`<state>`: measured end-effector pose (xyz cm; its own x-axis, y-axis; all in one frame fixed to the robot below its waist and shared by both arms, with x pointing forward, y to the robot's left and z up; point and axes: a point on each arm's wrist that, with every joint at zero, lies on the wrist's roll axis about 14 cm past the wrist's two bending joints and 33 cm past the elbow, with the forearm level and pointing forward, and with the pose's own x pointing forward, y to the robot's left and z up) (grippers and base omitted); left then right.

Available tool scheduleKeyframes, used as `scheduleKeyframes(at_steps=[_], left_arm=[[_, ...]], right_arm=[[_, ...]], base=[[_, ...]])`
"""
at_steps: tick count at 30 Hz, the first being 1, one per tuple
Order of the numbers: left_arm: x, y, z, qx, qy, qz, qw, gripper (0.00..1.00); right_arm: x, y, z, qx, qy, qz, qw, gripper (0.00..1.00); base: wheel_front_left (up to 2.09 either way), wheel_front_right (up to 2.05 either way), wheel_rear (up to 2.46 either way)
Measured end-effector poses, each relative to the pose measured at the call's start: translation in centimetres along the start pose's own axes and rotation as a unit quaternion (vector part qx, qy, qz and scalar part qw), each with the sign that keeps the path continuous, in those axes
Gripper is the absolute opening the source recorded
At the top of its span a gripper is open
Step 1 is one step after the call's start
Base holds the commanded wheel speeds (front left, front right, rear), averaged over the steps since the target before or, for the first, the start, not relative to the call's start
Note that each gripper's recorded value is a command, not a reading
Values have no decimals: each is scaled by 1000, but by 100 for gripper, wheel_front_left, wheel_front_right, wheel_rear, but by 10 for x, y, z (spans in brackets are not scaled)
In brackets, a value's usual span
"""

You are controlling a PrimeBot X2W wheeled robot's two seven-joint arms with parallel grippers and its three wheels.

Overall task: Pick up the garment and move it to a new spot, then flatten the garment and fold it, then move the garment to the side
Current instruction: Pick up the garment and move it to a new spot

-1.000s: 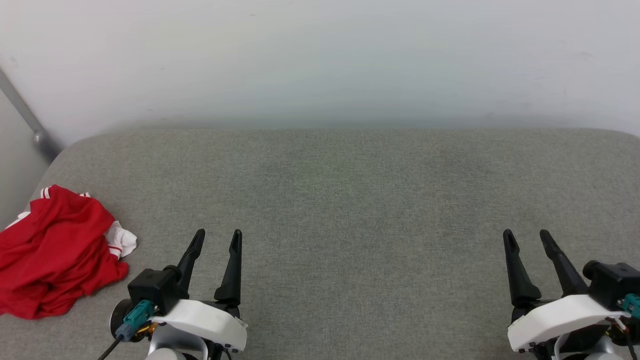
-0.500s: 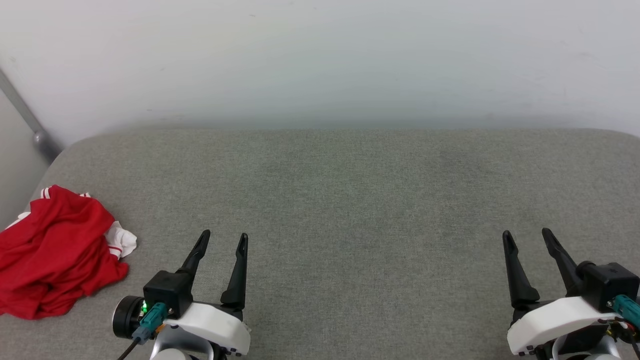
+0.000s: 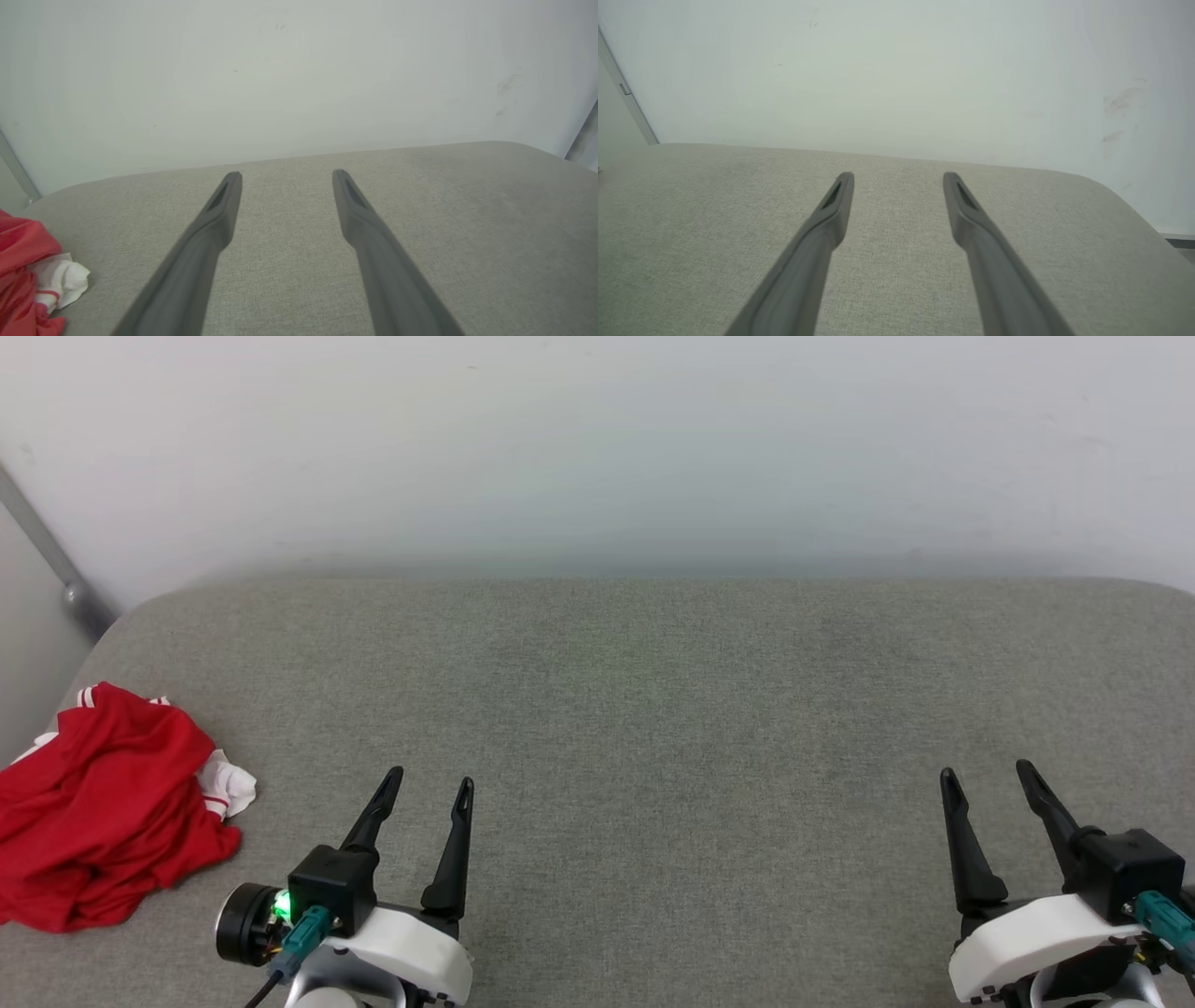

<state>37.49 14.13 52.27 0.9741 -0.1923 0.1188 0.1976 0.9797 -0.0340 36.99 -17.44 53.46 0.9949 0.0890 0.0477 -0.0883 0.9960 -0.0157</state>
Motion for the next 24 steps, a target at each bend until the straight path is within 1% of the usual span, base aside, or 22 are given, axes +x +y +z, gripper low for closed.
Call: scheduleKeyframes(at_steps=[4,18,24], left_arm=[[1,-1,0,10,-1,-3,1000,100],[0,5,-2,0,1,9,1000,100],[-5,17,-4,-9,4,32,999,100]], right_arm=[[-1,-1,-1,-10,1,-1,1000,100],[-1,-2,-8,-2,7,-2,1000,100],[3,3,-9,-1,7,5,1000,100]], base=[[0,0,0],[0,0,0],[0,0,0]])
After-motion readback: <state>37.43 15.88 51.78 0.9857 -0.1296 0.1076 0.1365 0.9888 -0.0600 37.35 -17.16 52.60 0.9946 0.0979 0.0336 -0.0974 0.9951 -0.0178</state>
